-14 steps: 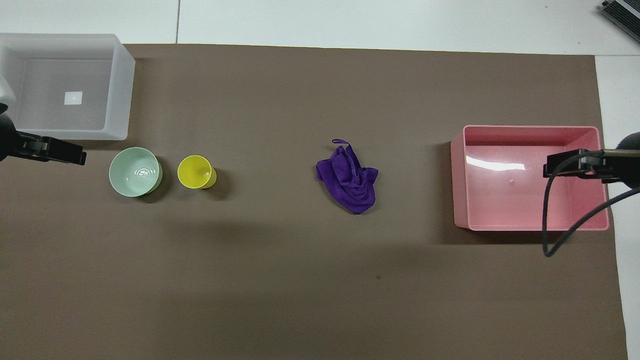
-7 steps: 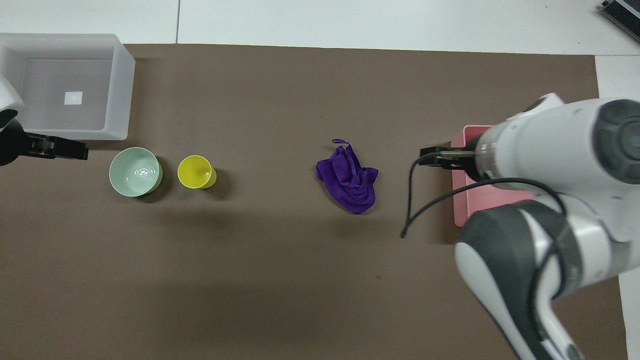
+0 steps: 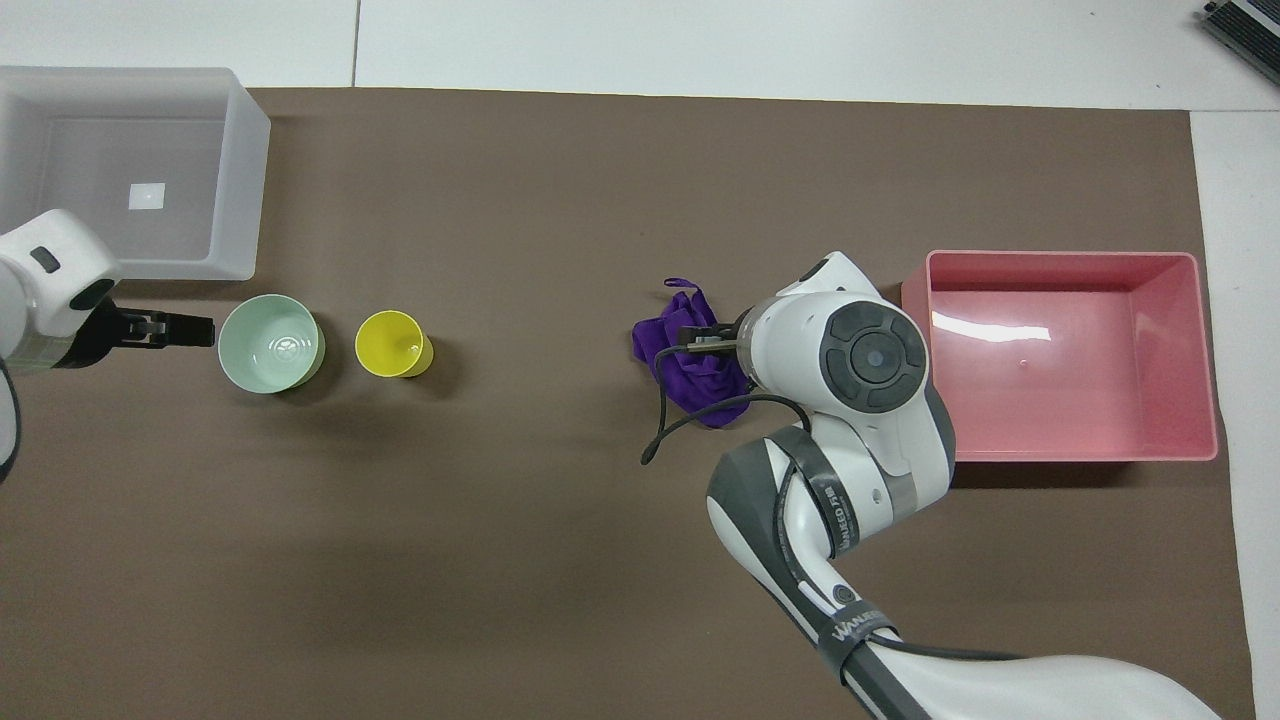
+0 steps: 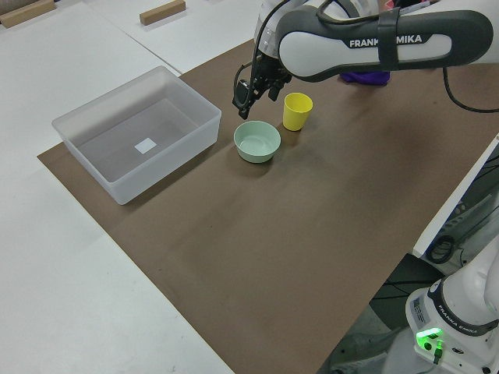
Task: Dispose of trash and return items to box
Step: 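Grasp the purple cloth with the right gripper while the left gripper grasps the bowl, then carry the cloth into the pink box while the left gripper carries the bowl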
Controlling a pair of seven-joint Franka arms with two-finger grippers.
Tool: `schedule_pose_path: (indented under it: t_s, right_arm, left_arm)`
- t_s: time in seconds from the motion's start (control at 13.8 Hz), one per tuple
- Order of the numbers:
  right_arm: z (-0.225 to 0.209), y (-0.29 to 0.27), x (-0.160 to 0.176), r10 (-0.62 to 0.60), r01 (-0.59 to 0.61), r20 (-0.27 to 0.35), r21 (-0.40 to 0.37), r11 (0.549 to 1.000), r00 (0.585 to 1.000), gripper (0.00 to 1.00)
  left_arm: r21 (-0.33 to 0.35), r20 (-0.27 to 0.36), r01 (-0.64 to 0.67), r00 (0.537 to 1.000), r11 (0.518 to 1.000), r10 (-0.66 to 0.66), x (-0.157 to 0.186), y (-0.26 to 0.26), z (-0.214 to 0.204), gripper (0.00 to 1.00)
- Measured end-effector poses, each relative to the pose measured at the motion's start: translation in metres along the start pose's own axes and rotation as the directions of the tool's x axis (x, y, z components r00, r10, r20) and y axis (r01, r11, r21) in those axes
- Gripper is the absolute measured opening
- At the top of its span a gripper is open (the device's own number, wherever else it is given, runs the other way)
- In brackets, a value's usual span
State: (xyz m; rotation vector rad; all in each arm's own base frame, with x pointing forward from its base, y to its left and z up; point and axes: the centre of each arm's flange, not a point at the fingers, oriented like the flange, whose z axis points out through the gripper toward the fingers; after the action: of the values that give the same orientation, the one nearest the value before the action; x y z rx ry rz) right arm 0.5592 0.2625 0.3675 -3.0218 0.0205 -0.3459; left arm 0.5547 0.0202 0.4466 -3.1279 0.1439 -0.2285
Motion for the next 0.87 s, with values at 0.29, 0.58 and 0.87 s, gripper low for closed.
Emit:
schedule_pose_path:
  t_s: [0.29, 0.58, 0.87]
  right_arm:
    - [0.041, -0.015, -0.014, -0.034, 0.035, -0.019, 0.012, 0.999, 0.999, 1.00]
    - [0.080, -0.018, -0.015, -0.072, 0.073, -0.057, 0.021, 0.997, 0.996, 0.93]
    - [0.075, -0.017, -0.011, -0.068, 0.068, -0.005, -0.001, 0.998, 0.998, 0.43]
  left_arm:
    - [-0.017, -0.019, 0.023, 1.000, 1.000, -0.024, -0.009, 0.001, 0.044, 1.00]
    - [-0.043, -0.035, 0.068, 0.997, 0.997, -0.069, -0.005, -0.003, 0.077, 1.00]
    - [-0.071, -0.023, 0.120, 0.992, 0.990, -0.122, -0.004, -0.005, 0.118, 1.00]
